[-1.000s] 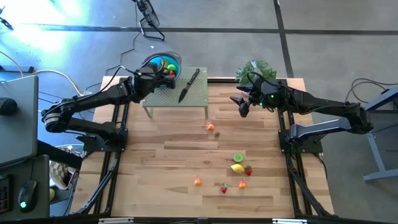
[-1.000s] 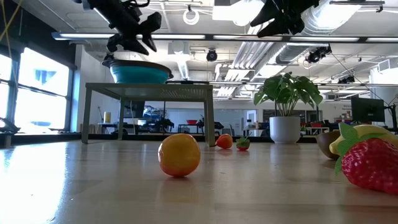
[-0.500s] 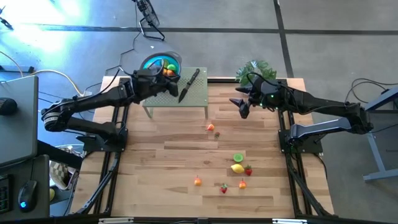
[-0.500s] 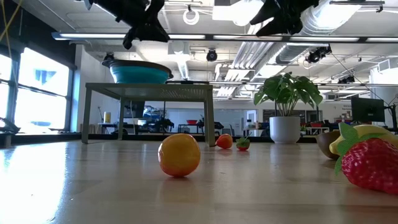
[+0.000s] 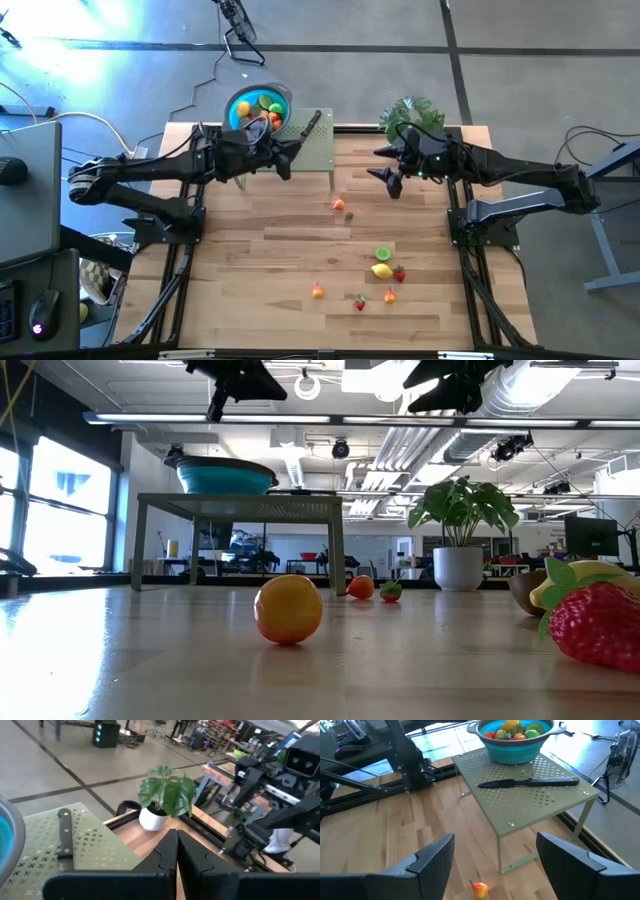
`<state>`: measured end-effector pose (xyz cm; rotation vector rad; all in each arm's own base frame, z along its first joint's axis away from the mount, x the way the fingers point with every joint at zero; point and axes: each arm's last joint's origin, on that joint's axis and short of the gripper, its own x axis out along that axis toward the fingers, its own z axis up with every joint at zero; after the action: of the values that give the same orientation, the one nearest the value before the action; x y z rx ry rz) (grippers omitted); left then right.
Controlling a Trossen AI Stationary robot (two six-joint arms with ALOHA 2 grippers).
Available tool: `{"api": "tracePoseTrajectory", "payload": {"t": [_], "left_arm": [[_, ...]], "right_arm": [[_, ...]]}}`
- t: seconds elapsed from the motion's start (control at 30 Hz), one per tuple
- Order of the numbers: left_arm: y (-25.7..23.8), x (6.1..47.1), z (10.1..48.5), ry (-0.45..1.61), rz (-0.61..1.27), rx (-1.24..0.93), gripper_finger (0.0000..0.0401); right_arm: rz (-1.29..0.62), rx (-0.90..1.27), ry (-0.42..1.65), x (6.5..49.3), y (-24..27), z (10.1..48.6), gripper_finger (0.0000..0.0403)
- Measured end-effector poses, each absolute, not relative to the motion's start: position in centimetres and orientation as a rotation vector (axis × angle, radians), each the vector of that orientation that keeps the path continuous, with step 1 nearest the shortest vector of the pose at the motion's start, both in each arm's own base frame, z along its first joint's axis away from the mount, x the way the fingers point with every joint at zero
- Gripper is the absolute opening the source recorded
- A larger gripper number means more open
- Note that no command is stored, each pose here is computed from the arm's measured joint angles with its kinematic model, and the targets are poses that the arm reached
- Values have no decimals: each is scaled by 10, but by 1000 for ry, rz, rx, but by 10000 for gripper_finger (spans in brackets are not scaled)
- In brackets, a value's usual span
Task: Pick & Place Fruit
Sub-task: Put the lemon into the strainer bowl on the shelf
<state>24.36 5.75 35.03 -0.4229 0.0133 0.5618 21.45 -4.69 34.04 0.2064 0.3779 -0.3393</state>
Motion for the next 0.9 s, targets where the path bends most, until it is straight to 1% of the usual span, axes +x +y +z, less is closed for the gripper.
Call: {"api": "tracePoseTrajectory", "payload": {"t": [0.2,0.57,0.9], "left_arm": [[37,246,350,11,577,-402,1],[0,249,356,-19,450,-364,0],[-34,245,358,-46,455,-369,0]], "right_arm": [[-321,203,377,215,-43,341,274],[-307,199,355,217,-42,343,274],[-304,178,357,217,-42,343,274]]}}
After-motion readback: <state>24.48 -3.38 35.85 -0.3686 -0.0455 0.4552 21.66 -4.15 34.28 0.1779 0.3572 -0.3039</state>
